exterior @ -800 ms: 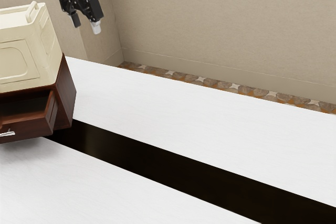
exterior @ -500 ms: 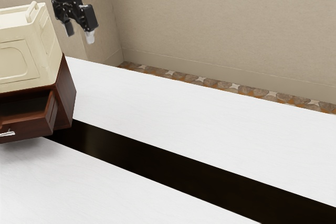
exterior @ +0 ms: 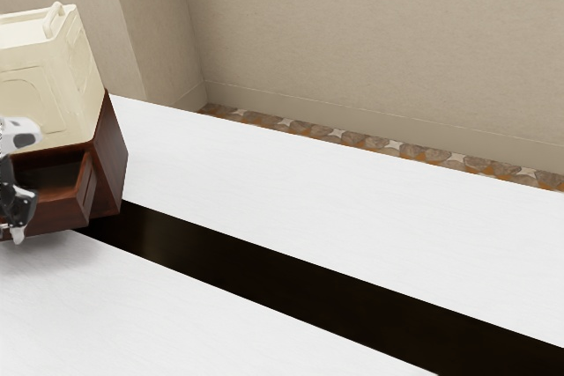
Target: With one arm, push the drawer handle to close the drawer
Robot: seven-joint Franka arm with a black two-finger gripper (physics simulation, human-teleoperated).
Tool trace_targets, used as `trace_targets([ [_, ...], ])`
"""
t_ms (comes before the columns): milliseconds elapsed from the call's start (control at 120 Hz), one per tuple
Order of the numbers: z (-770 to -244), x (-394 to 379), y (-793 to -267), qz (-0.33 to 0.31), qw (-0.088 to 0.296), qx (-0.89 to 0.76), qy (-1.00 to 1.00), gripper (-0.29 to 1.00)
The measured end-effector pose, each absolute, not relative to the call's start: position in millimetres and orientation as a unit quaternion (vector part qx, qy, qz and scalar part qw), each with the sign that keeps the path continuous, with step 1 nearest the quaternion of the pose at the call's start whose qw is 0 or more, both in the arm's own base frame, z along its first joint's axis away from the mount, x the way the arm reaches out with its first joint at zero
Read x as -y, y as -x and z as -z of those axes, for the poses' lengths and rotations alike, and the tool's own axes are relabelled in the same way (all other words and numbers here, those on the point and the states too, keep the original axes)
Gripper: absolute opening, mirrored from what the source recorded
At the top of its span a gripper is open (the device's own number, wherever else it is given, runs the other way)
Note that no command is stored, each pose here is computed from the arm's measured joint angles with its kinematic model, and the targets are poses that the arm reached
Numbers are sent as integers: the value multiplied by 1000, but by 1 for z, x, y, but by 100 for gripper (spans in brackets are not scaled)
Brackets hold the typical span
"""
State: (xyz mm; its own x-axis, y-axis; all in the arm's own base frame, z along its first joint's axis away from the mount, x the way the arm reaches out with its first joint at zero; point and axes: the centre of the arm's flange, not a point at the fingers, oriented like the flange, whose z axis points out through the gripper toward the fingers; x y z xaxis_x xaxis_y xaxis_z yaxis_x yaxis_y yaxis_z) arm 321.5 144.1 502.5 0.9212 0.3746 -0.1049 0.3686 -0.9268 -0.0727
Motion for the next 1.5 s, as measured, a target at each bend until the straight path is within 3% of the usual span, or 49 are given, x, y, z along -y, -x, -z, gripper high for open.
trace_targets([
  [125,-450,-173,-320,-37,58,236,969,8],
  [208,-430,-214,-311,-17,44,294,955,1],
  [367,-406,-233,-324,15,54,327,944,-4],
  [725,-391,-258,-328,54,55,384,920,-8],
  [1500,-391,-293,-381,124,117,350,921,-8],
])
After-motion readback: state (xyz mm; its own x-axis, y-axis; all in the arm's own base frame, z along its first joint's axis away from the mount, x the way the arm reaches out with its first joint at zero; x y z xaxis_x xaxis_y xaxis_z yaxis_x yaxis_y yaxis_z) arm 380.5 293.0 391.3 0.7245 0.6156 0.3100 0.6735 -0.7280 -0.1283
